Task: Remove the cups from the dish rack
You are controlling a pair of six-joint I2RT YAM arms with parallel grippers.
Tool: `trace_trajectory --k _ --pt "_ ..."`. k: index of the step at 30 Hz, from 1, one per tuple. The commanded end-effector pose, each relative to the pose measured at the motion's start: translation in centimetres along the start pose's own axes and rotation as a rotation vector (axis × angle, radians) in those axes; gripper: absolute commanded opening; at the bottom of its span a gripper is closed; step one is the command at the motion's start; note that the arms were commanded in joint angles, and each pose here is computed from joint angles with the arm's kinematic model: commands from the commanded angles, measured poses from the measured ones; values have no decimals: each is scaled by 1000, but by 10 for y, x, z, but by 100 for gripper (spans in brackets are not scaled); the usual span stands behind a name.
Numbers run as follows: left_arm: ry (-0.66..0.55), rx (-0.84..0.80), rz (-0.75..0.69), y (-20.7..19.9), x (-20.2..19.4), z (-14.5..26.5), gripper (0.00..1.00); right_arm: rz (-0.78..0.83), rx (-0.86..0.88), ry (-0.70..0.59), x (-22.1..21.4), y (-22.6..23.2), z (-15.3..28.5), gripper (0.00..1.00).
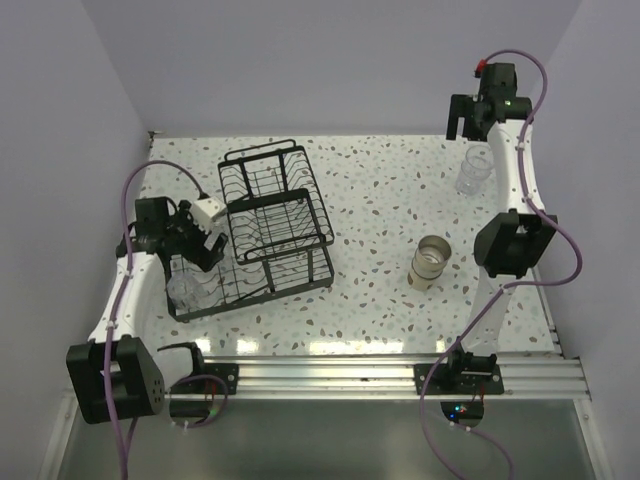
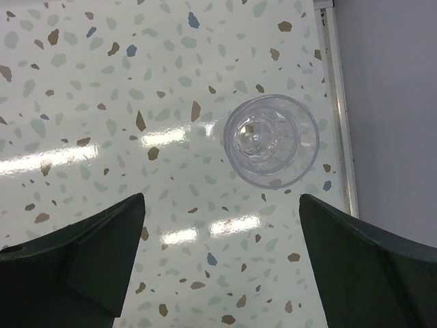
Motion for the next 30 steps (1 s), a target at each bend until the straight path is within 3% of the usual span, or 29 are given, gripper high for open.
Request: trace_trajectory --k 1,11,17,20,23,30 --pt "-121 22 -131 10 17 -10 100 4 -9 -82 16 -7 29 98" --pt "-38 0 -87 3 -11 -42 100 4 -27 -70 9 -9 33 98" --pt "-23 -6 -88 3 -12 -42 91 31 -20 -73 11 -9 33 98" --pt "1 -47 -84 -5 -18 -37 95 29 -16 -78 13 -9 33 98" --pt "-52 -48 -34 -4 -14 -26 100 28 -13 -80 14 -8 32 98" --pt "-116 -75 17 -7 -12 -26 100 26 4 -82 17 -5 27 98"
Point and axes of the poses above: each gripper's point midway between its finger pads, its own z axis back along the fingers, its own y axis along the line the jaws close on, x = y × z, the point moved 4 cm from there along z, back along the fingers, and after that the axes turned 6 degrees about z, right-handed, at the moved point
